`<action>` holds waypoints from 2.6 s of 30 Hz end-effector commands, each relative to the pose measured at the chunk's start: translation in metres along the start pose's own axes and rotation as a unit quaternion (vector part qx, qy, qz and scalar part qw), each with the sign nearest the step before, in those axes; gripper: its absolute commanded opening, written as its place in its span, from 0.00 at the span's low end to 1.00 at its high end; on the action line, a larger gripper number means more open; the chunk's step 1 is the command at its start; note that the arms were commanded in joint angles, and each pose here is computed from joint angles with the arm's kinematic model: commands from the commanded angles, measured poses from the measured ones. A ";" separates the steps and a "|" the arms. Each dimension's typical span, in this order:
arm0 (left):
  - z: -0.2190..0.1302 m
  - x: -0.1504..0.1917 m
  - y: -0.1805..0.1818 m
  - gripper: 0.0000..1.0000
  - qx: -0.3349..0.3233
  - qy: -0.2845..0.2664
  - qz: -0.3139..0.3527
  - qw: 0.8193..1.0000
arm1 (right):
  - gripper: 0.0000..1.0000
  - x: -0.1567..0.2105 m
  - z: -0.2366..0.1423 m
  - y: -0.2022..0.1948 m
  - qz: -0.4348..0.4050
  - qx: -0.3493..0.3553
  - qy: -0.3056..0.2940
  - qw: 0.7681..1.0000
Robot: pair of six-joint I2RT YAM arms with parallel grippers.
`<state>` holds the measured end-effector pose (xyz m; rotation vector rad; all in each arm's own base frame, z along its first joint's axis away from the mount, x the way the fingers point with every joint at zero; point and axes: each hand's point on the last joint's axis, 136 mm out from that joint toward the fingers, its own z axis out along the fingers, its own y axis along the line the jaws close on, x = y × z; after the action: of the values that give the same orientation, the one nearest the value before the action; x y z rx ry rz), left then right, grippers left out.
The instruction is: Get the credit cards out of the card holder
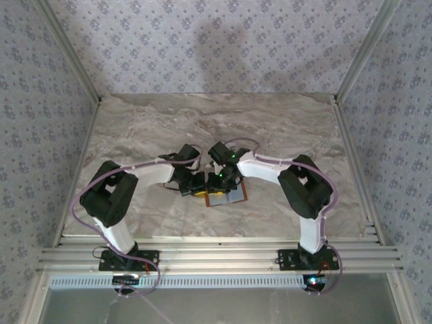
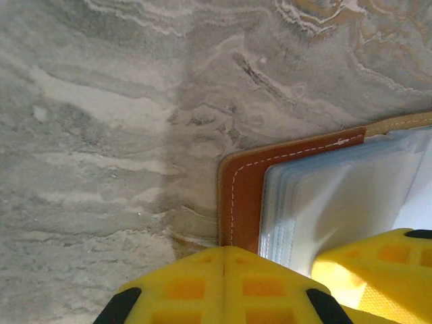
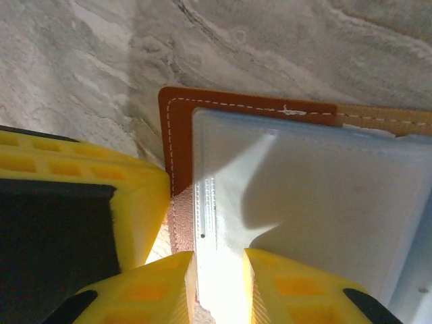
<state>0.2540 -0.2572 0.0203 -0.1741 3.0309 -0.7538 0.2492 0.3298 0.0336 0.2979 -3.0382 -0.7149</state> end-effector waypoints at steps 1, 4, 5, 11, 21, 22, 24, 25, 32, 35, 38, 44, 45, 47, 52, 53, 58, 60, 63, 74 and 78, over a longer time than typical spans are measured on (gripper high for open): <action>0.000 0.009 0.019 0.02 -0.030 0.010 -0.010 0.999 | 0.27 -0.002 -0.001 0.000 0.000 0.018 0.000 1.000; -0.001 0.008 0.021 0.02 -0.035 0.008 -0.009 0.999 | 0.29 0.003 -0.005 -0.013 0.005 0.059 0.002 0.998; -0.001 0.008 0.021 0.02 -0.036 0.008 -0.008 0.999 | 0.31 0.005 -0.006 -0.018 -0.001 0.075 0.005 0.997; -0.002 0.008 0.021 0.02 -0.037 0.008 -0.009 0.999 | 0.38 0.010 -0.012 -0.041 -0.019 0.145 0.010 0.989; -0.003 0.008 0.021 0.02 -0.038 0.007 -0.006 0.999 | 0.47 0.006 -0.023 -0.050 -0.048 0.234 0.000 0.971; -0.002 0.008 0.022 0.02 -0.039 0.007 -0.007 0.999 | 0.47 0.006 -0.022 -0.051 -0.050 0.240 0.001 0.970; -0.003 0.007 0.021 0.02 -0.039 0.007 -0.006 0.999 | 0.47 0.006 -0.020 -0.052 -0.051 0.247 0.002 0.968; -0.003 0.008 0.022 0.02 -0.039 0.007 -0.006 0.999 | 0.46 0.006 -0.019 -0.053 -0.052 0.249 0.002 0.967; -0.005 0.007 0.022 0.02 -0.041 0.005 -0.005 0.999 | 0.42 0.005 -0.037 -0.053 -0.044 0.276 -0.016 0.960; -0.006 0.006 0.022 0.02 -0.041 0.004 -0.004 0.999 | 0.41 0.003 -0.052 -0.058 -0.045 0.294 -0.031 0.954; -0.006 0.006 0.022 0.02 -0.042 0.005 -0.003 0.999 | 0.42 0.002 -0.065 -0.064 -0.042 0.306 -0.038 0.950; -0.005 0.005 0.021 0.02 -0.043 0.006 -0.001 0.999 | 0.42 0.004 -0.068 -0.080 -0.020 0.294 -0.032 0.955; -0.005 0.005 0.021 0.02 -0.043 0.006 -0.001 0.999 | 0.42 0.005 -0.066 -0.082 -0.014 0.284 -0.029 0.958; -0.005 0.004 0.021 0.02 -0.043 0.005 -0.001 0.999 | 0.42 0.006 -0.062 -0.086 -0.003 0.267 -0.026 0.963; -0.006 0.002 0.019 0.02 -0.043 0.005 0.001 0.999 | 0.42 0.011 -0.048 -0.093 0.023 0.221 -0.014 0.975; -0.006 0.001 0.018 0.02 -0.043 0.005 0.003 0.999 | 0.42 0.011 -0.045 -0.093 0.027 0.211 -0.014 0.977; -0.008 -0.004 0.012 0.02 -0.042 0.003 0.009 0.999 | 0.40 0.019 -0.030 -0.100 0.047 0.159 -0.001 0.986; -0.010 -0.008 0.009 0.02 -0.045 0.000 0.014 0.999 | 0.36 0.022 -0.027 -0.101 0.053 0.145 0.001 0.988; -0.014 -0.014 0.003 0.02 -0.045 -0.005 0.021 0.999 | 0.31 0.025 -0.028 -0.102 0.057 0.141 -0.003 0.988; -0.035 -0.013 -0.014 0.07 -0.048 -0.020 0.046 0.998 | 0.32 0.036 -0.047 -0.095 0.062 0.131 -0.015 0.989; -0.032 -0.006 -0.023 0.10 -0.054 -0.016 0.058 0.997 | 0.35 0.029 -0.062 -0.096 0.059 0.151 -0.031 0.986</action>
<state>0.2643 -0.2559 0.0446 -0.0617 3.0380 -0.5848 0.2388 0.2176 0.0287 0.1064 -3.1548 -0.2974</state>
